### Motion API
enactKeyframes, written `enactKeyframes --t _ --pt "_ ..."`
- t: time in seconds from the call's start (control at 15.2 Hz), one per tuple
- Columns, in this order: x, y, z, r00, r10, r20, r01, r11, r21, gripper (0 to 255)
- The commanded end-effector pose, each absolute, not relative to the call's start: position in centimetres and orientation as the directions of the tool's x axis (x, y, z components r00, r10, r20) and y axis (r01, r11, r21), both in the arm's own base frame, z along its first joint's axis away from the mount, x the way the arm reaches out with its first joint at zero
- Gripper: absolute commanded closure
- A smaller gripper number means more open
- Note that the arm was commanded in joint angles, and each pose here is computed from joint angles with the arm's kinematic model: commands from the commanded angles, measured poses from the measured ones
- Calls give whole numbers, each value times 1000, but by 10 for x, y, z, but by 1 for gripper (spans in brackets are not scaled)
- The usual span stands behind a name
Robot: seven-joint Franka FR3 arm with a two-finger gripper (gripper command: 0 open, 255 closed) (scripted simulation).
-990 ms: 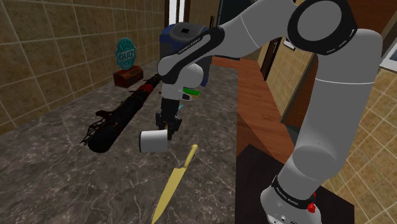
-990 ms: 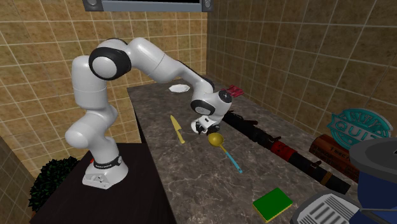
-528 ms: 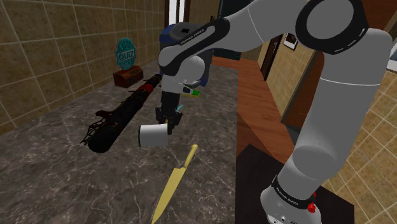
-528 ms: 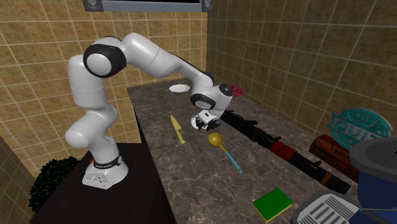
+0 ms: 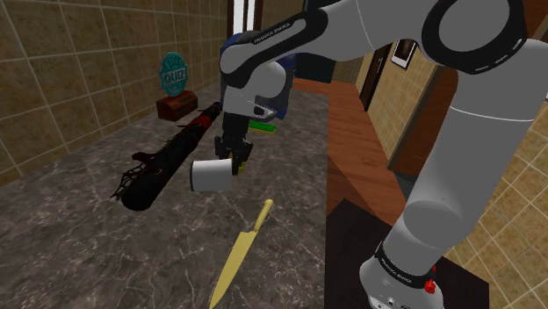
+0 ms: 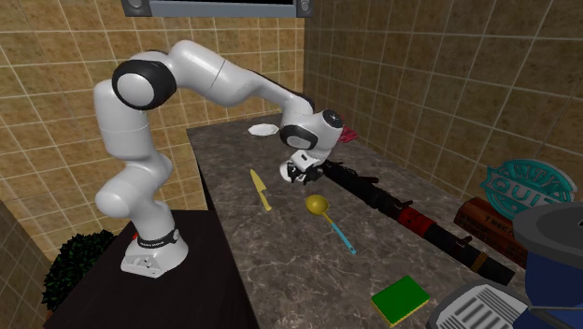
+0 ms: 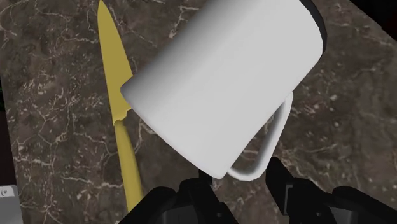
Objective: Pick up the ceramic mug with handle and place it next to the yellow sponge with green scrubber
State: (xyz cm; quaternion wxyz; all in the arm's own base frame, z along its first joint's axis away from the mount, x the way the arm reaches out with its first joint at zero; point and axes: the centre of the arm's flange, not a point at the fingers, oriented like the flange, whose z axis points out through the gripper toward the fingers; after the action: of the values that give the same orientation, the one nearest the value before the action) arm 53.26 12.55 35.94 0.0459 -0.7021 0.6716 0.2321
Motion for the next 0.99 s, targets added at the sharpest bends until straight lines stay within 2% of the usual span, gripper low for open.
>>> enactKeyframes --t 0.0,0.92 --pt "533 126 371 -10 -922 -388 -964 -94 247 255" --pt "533 126 445 -10 -922 -388 -964 -94 247 255"
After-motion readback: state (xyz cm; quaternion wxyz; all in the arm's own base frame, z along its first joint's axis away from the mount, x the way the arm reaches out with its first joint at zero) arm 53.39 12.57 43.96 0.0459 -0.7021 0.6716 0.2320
